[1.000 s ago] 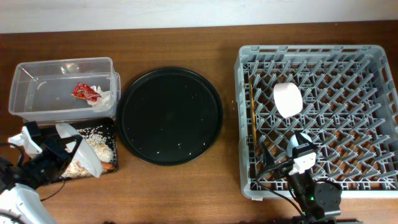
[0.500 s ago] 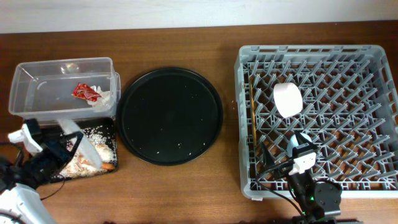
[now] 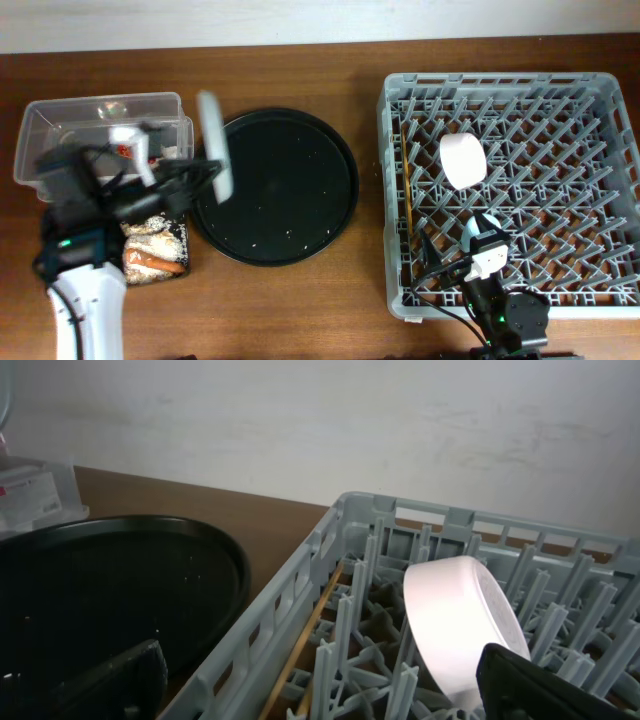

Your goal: Sort waste into correct bins and load items into the dishwasher rack

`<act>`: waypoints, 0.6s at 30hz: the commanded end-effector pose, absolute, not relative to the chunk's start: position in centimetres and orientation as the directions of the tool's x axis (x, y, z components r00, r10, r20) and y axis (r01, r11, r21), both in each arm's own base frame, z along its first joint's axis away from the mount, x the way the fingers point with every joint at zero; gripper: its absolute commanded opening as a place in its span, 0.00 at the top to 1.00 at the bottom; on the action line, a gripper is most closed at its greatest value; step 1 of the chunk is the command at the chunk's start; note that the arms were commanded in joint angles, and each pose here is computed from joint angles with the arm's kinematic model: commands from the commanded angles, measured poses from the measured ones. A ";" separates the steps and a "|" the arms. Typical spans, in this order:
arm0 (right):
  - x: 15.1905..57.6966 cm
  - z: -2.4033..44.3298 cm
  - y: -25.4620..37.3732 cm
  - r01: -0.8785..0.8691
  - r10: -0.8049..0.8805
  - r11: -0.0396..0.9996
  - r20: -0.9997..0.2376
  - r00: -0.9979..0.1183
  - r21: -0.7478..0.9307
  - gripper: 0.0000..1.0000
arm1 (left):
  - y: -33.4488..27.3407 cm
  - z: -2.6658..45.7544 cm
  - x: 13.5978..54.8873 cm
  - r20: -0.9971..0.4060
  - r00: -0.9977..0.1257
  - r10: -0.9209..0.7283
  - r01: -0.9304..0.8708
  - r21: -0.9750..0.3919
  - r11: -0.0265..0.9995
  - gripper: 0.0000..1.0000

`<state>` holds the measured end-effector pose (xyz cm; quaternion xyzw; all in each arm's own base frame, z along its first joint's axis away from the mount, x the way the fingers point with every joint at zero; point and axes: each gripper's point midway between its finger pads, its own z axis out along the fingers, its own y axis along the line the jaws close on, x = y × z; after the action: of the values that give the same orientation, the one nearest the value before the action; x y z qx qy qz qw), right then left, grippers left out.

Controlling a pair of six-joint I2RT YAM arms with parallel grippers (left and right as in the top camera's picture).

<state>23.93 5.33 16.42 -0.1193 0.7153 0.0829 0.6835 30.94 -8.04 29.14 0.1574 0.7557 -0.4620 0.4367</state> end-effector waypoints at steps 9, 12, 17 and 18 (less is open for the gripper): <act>23.9 16.2 5.3 -0.284 -0.056 0.958 -0.998 -0.039 -0.043 0.02 | -30.9 29.8 36.6 -0.642 -0.704 -0.303 0.630 -0.762 0.153 1.00; 23.9 16.2 5.3 -0.285 -0.056 0.958 -0.998 -0.039 -0.043 0.02 | -34.5 27.2 36.8 -0.552 -0.763 -0.336 0.564 -0.823 0.071 1.00; 23.9 16.2 5.3 -0.285 -0.056 0.958 -0.998 -0.039 -0.043 0.02 | -35.7 22.3 37.8 -0.419 -0.849 -0.322 0.416 -0.906 0.082 0.80; 23.9 16.2 5.3 -0.284 -0.056 0.958 -0.998 -0.039 -0.043 0.02 | -35.7 21.7 37.8 -0.422 -0.850 -0.315 0.412 -0.906 0.101 0.64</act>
<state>23.92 5.37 16.41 -0.1200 0.7151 0.0841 0.6835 37.01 -35.75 23.25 0.0667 0.6756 -0.6747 0.2895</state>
